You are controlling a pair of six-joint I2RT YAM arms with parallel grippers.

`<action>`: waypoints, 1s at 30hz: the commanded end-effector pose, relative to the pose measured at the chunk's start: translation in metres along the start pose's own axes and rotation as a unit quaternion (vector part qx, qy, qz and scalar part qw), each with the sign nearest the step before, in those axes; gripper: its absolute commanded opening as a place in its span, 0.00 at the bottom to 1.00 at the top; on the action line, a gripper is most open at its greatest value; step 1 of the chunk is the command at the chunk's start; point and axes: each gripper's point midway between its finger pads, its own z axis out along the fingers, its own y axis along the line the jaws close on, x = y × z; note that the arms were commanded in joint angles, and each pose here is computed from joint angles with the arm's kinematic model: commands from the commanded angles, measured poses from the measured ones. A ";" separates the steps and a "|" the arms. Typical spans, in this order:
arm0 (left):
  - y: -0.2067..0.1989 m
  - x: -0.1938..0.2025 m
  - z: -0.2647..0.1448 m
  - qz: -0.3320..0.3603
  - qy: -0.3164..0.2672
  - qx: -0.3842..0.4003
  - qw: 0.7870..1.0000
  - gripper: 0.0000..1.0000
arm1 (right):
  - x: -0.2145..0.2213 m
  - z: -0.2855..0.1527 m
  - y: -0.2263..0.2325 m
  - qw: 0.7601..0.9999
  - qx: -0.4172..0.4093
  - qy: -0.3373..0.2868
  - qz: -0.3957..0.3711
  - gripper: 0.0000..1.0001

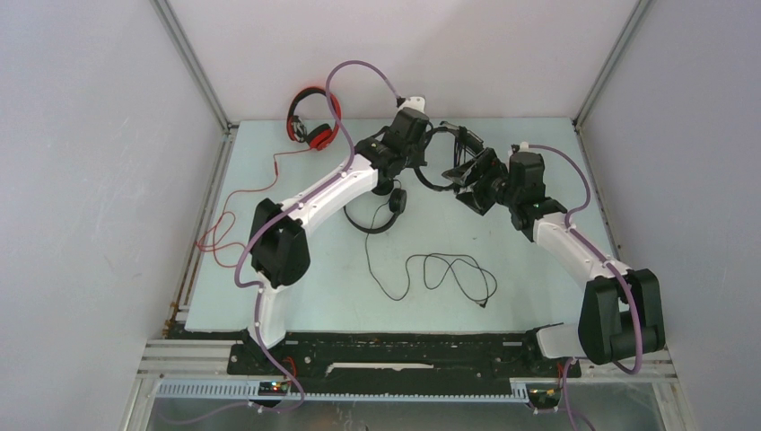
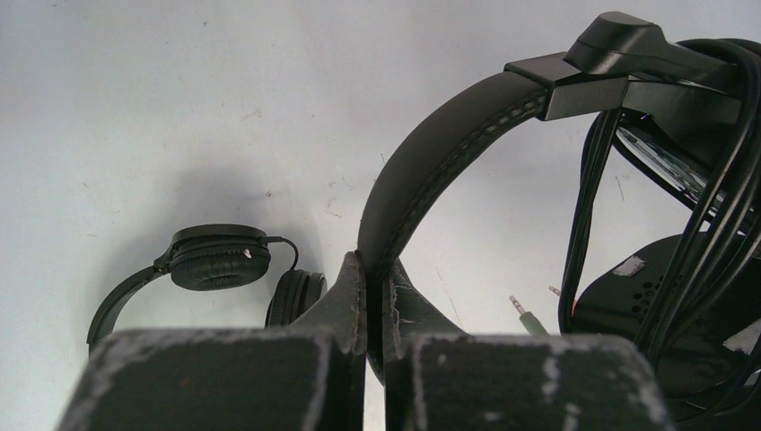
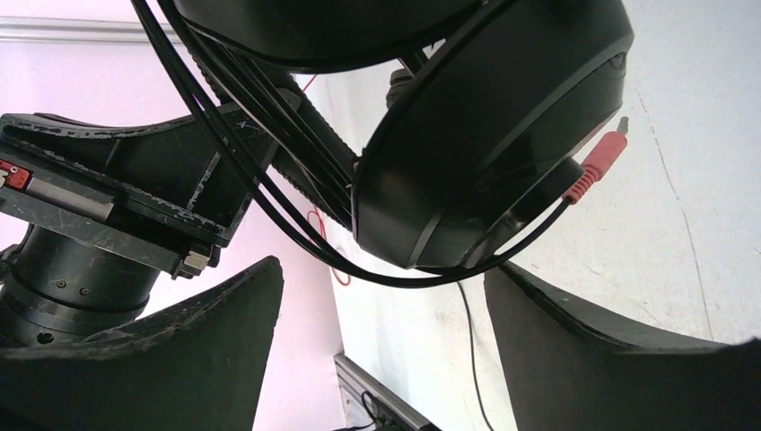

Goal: Wrap the headphones
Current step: Place the headphones at the center of the board.

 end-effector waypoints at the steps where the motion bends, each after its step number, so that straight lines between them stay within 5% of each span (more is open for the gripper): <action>1: -0.023 -0.050 -0.023 -0.036 -0.068 0.042 0.996 0.00 | -0.007 0.002 0.023 0.999 -0.032 -0.017 -0.004 0.84; 11: -0.026 -0.032 -0.017 -0.046 -0.044 0.050 0.997 0.00 | -0.026 0.013 0.014 0.998 -0.022 -0.059 -0.031 0.74; 30: -0.032 0.022 0.029 -0.057 0.016 0.053 0.997 0.00 | -0.042 0.043 -0.053 0.999 0.018 -0.035 -0.037 0.62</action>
